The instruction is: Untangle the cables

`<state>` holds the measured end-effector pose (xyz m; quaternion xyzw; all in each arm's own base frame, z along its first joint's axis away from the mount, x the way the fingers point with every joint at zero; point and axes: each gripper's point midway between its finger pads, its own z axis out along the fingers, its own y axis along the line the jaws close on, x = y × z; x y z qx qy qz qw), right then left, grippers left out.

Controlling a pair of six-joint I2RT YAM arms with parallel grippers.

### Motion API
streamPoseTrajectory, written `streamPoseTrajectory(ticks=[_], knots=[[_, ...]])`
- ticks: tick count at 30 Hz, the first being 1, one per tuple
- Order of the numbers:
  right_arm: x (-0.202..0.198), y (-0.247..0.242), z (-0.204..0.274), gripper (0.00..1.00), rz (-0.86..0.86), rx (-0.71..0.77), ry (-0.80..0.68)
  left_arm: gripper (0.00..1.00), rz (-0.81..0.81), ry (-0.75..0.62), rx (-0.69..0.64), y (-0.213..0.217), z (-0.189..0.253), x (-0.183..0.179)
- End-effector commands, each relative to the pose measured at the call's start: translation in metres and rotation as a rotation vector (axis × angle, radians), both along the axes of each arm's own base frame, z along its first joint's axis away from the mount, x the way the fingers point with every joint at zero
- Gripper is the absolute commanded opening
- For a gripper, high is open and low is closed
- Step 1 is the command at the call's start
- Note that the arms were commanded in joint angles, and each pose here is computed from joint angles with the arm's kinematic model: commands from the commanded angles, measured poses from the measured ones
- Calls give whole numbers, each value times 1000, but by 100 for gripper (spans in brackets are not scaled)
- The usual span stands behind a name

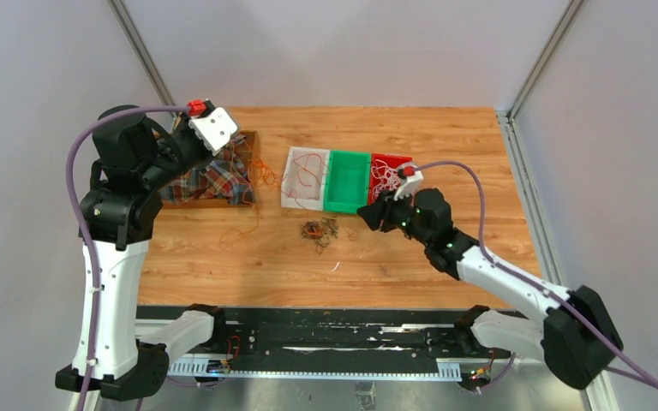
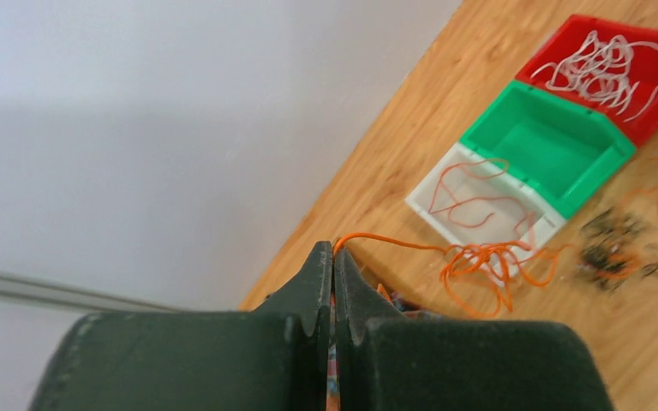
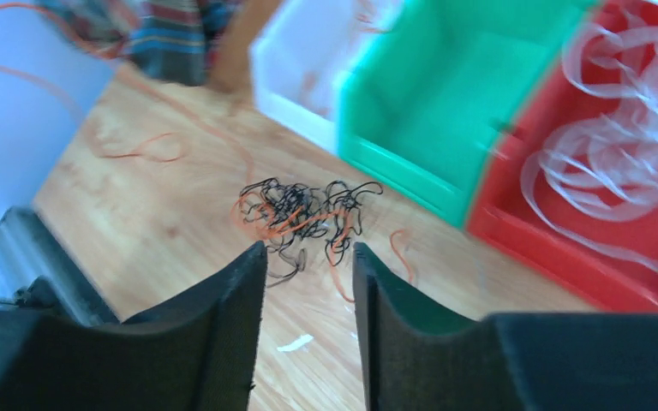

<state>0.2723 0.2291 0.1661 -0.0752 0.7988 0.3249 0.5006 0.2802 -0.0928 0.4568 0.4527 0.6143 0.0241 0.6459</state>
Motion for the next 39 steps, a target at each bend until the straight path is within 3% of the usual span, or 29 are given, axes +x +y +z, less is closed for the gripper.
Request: streamPoseTrajectory(ticks=[1, 5, 8, 13, 24, 26, 30, 35, 39], knots=[[-13, 74, 59, 45, 404, 39, -257, 0, -102, 23, -87, -20, 9, -14], [-12, 117, 69, 55, 557, 62, -326, 0, -97, 21, -78, -19, 6, -15], [-1, 145, 74, 68, 636, 108, -357, 0, -101, 16, -75, -19, 5, -18], [1, 190, 88, 75, 745, 147, -457, 0, -105, 11, -65, -19, 5, -19], [16, 254, 81, 76, 776, 131, -492, 0, -114, -1, -65, -20, 9, -22], [21, 261, 81, 72, 755, 129, -498, 0, -116, -7, -64, -20, 11, -23], [41, 269, 79, 55, 657, 120, -510, 0, -120, -16, -70, -20, 16, -25], [45, 258, 77, 3, 588, 129, -517, 0, -108, -38, -58, -17, 20, -28], [35, 231, 69, 1, 534, 108, -499, 0, -73, -72, -26, -10, 26, -24]])
